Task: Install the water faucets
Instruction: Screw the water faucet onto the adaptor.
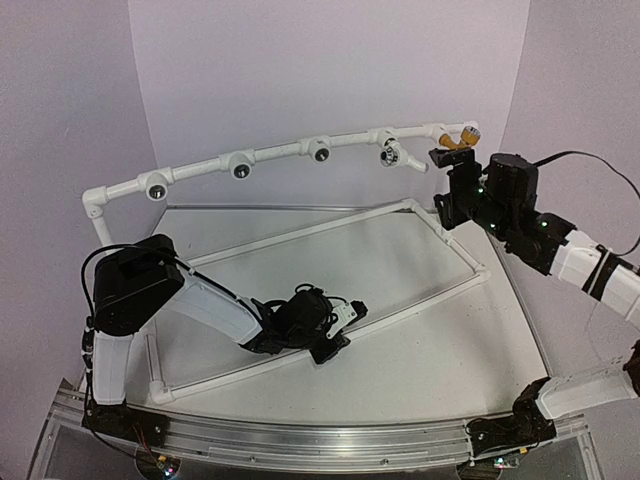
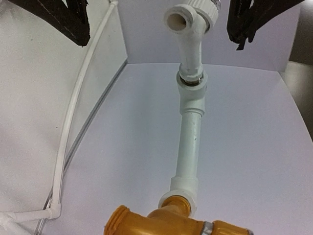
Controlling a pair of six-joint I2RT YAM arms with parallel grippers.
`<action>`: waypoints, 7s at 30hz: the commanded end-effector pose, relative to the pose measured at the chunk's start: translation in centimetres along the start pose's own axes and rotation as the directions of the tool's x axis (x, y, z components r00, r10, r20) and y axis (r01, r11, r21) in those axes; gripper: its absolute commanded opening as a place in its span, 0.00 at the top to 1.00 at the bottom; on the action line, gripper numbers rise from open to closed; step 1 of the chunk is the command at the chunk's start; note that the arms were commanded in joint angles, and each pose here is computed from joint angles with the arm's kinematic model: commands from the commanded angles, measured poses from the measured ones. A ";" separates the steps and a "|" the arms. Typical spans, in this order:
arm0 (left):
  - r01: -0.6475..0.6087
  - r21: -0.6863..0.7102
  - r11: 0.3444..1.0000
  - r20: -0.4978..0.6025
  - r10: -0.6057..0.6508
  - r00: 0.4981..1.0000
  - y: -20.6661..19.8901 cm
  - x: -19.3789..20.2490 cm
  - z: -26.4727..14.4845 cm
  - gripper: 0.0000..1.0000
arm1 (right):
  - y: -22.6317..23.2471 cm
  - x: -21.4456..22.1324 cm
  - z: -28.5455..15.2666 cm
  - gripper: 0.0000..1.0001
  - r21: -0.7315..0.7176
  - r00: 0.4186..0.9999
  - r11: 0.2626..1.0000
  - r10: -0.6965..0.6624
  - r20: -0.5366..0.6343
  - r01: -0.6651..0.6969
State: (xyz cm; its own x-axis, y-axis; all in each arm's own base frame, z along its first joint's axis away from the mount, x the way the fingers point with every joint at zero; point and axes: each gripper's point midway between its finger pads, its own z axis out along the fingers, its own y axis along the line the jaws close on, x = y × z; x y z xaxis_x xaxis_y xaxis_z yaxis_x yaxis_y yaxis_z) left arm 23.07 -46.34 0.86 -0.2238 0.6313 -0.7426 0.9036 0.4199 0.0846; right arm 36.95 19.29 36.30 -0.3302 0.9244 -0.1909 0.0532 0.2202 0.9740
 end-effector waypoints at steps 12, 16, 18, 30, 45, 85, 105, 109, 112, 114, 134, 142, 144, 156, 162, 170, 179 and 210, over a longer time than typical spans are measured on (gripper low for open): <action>0.051 0.057 0.997 -0.443 -0.020 0.896 -2.1 14.9 0.4 1.00 | 3.3 3.3 -6.6 0.11 -0.322 -0.483 -0.441 -0.874 -0.059 0.838; 0.051 0.057 0.997 -0.443 -0.021 0.896 -2.1 14.9 0.4 1.00 | 4.1 3.7 -4.7 0.12 -0.265 -0.727 -0.694 -0.685 -0.041 0.669; 0.051 0.057 0.997 -0.444 -0.020 0.896 -2.1 15.0 0.4 1.00 | 4.1 3.7 -3.6 0.12 -0.229 -0.809 -0.781 -0.585 -0.058 0.581; 0.051 0.056 0.997 -0.440 -0.022 0.898 -2.0 15.0 0.2 1.00 | 7.6 4.2 -0.2 0.11 -0.014 -0.855 -0.861 -0.503 -0.127 0.509; 0.053 0.055 0.997 -0.440 -0.023 0.898 -2.0 15.1 0.1 1.00 | 8.3 4.5 2.2 0.27 0.076 -0.846 -0.866 -0.500 -0.184 0.495; 0.053 0.055 0.997 -0.443 -0.023 0.896 -2.0 15.2 -0.1 1.00 | 5.9 0.0 5.9 1.00 0.149 0.113 0.110 -0.994 -0.010 0.983; 0.053 0.055 0.997 -0.445 -0.023 0.895 -2.0 15.3 -0.2 1.00 | 3.4 -1.3 6.2 0.88 0.004 0.994 0.999 -0.052 0.097 0.052; 0.053 0.055 0.997 -0.446 -0.023 0.895 -2.0 15.4 -0.2 1.00 | 5.7 -1.0 4.5 0.34 -0.052 0.973 0.972 -0.225 0.057 0.228; 0.051 0.056 0.997 -0.446 -0.021 0.895 -2.1 15.4 -0.2 1.00 | 7.1 -1.0 1.8 0.13 -0.096 0.883 0.878 -0.467 0.048 0.470; 0.051 0.056 0.997 -0.446 -0.021 0.895 -2.0 15.4 -0.2 1.00 | 7.1 -1.3 -0.3 0.04 -0.080 0.802 0.798 -0.597 0.033 0.598; 0.056 0.050 0.997 -0.419 -0.030 0.908 -1.9 14.6 0.2 1.00 | 6.3 -0.9 -1.5 0.03 -0.096 -0.958 -0.954 -0.288 0.016 0.285; 0.056 0.049 0.997 -0.421 -0.030 0.907 -1.9 14.6 0.2 1.00 | 8.3 -0.2 2.0 0.07 0.093 -0.988 -0.988 -0.131 -0.085 0.123; 0.056 0.050 0.997 -0.422 -0.030 0.906 -1.9 14.6 0.2 1.00 | 8.1 0.2 2.7 0.19 0.112 -0.982 -0.981 -0.166 -0.093 0.156; 0.056 0.051 0.997 -0.423 -0.029 0.906 -1.9 14.7 0.2 1.00 | 4.9 3.6 4.5 0.94 0.074 -0.655 -0.660 -0.751 -0.083 0.747; 0.057 0.051 0.997 -0.423 -0.030 0.906 -1.9 14.7 0.3 1.00 | 6.3 5.1 3.7 1.00 -0.068 0.276 0.272 -0.960 0.057 0.960; 0.056 0.052 0.997 -0.425 -0.028 0.905 -1.9 14.7 0.2 1.00 | 12.2 5.7 0.9 0.73 -0.502 0.979 0.848 -0.202 -0.007 0.171; 0.053 0.054 0.997 -0.427 -0.025 0.904 -1.9 14.8 0.1 1.00 | 9.8 5.6 -4.6 0.14 -0.402 0.722 0.665 -0.692 -0.017 0.629; 0.061 0.049 0.997 -0.429 -0.035 0.903 -1.9 14.7 0.3 1.00 | 3.4 3.2 3.4 0.18 -0.217 -0.914 -0.896 0.404 -0.035 -0.388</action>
State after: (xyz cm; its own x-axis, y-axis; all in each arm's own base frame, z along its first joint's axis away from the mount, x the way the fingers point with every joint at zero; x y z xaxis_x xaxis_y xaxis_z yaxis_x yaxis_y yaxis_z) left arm 22.95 -46.46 0.91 -0.2335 0.6167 -0.7518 0.9042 0.4220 0.0653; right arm 37.92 23.97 37.49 0.3557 -0.8030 0.4783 -0.1608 -0.5567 -0.8150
